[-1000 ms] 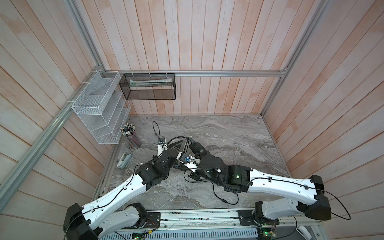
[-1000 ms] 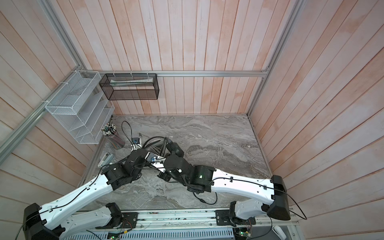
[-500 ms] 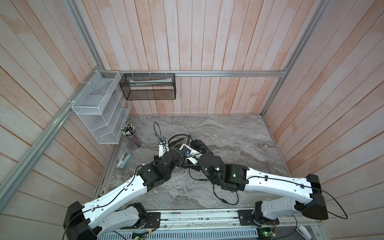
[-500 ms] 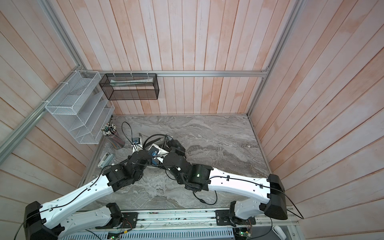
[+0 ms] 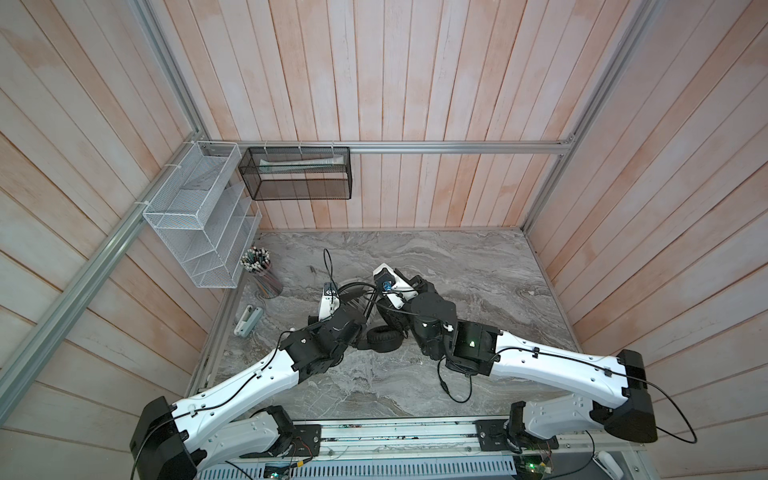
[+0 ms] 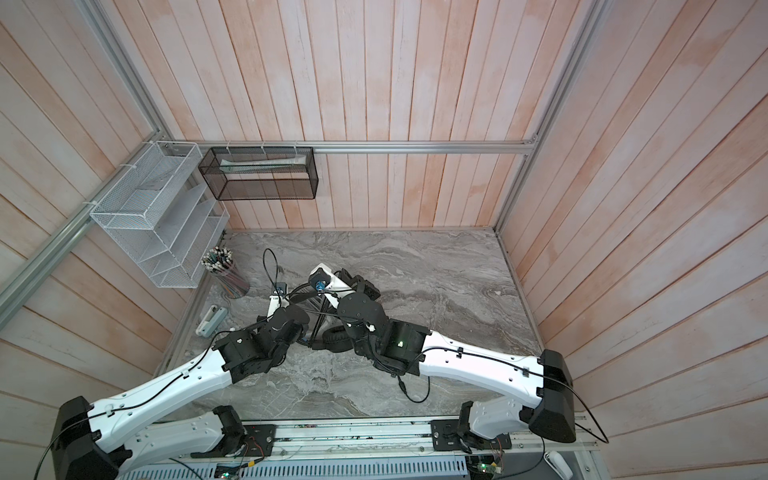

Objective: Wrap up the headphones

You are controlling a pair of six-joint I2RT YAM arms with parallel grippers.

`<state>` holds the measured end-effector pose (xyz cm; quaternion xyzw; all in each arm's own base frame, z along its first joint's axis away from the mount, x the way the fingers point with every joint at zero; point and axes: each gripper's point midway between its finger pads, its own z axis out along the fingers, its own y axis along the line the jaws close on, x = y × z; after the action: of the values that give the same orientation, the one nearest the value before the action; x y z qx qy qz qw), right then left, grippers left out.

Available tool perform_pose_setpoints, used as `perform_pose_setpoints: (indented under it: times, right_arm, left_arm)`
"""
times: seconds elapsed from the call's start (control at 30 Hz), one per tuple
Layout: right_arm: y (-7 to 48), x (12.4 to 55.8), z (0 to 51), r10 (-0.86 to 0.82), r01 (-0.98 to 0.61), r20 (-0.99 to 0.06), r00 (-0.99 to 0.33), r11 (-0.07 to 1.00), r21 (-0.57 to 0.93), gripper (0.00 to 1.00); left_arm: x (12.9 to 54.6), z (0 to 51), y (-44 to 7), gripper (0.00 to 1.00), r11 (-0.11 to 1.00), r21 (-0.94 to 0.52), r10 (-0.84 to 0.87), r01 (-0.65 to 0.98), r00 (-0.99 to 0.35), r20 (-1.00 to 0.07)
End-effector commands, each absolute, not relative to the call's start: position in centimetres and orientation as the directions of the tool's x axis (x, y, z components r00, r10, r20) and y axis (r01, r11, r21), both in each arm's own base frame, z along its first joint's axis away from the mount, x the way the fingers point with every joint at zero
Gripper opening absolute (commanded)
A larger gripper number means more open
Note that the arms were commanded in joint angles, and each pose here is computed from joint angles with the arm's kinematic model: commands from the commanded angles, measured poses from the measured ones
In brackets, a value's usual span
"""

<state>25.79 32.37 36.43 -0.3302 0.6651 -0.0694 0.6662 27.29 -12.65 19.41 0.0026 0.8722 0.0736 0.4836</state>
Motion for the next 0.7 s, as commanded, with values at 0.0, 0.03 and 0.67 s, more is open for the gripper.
perform_pose_setpoints:
  times: [0.0,0.03,0.67]
  right_arm:
    - [29.1,27.4,40.4,-0.403,-0.253,-0.909,0.106,0.873,-0.417,0.05]
    - [28.6,27.8,40.5,-0.396,-0.246,-0.913,0.101,0.879,-0.408,0.05]
    - [27.7,33.1,39.0,-0.335,-0.262,-0.941,0.047,0.905,-0.335,0.00]
  left_arm:
    - [27.2,20.5,-12.4,0.00,0.990,0.115,0.061,-0.077,-0.506,-0.860]
    - [27.1,20.7,-12.5,0.00,0.991,0.110,0.059,-0.072,-0.503,-0.863]
    - [25.1,22.3,-15.3,0.00,0.992,0.114,0.122,0.043,-0.454,-0.883]
